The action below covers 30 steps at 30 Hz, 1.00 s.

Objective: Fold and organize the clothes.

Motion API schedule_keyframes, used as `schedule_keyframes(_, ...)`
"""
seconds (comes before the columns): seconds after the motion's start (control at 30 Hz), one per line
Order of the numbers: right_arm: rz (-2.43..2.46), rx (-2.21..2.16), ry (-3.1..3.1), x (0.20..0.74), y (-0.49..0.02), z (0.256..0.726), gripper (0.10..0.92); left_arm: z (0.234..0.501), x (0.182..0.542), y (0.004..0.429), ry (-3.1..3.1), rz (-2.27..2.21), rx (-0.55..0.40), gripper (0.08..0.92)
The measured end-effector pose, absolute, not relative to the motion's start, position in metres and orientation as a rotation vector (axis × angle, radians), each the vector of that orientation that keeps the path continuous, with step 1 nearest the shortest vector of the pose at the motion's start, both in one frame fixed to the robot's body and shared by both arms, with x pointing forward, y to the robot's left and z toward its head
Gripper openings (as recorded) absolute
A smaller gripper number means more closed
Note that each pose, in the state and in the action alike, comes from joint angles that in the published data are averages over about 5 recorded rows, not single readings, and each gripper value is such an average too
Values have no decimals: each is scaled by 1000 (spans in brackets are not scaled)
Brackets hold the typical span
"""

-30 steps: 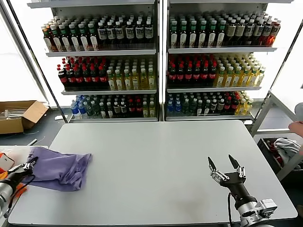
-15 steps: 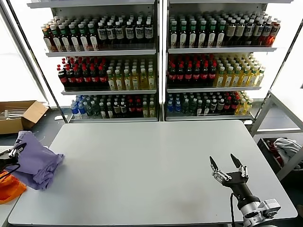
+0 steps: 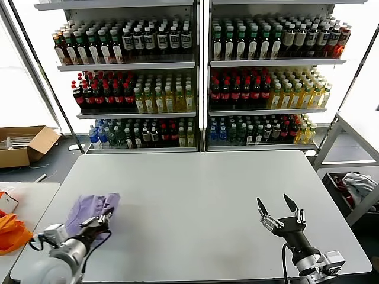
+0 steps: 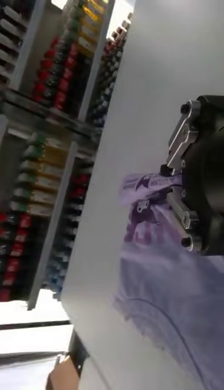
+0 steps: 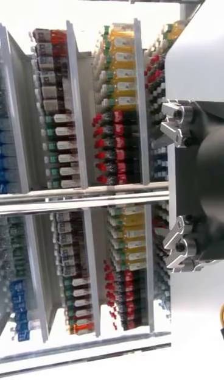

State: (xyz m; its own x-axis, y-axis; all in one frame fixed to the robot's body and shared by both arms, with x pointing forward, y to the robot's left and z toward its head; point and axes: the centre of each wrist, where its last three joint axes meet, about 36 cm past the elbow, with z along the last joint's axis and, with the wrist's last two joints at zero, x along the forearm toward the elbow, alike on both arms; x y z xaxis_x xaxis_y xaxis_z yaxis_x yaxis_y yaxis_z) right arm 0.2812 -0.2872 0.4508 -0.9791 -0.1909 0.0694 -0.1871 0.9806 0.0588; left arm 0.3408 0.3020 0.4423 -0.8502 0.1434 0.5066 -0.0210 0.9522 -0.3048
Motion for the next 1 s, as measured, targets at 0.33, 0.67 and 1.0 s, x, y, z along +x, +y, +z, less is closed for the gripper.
schedule_keyframes(0.33, -27, 308, -2992, 281, -270, 450, 823, 423, 369, 181, -2445, 644, -137, 175)
schedule_keyframes(0.67, -102, 347, -2874, 291, -248, 450, 823, 454, 377, 146, -2478, 812, -226, 456)
schedule_keyframes(1.0, -196, 423, -2727, 322, -206, 436, 823, 479, 372, 189, -2613, 840, -323, 741)
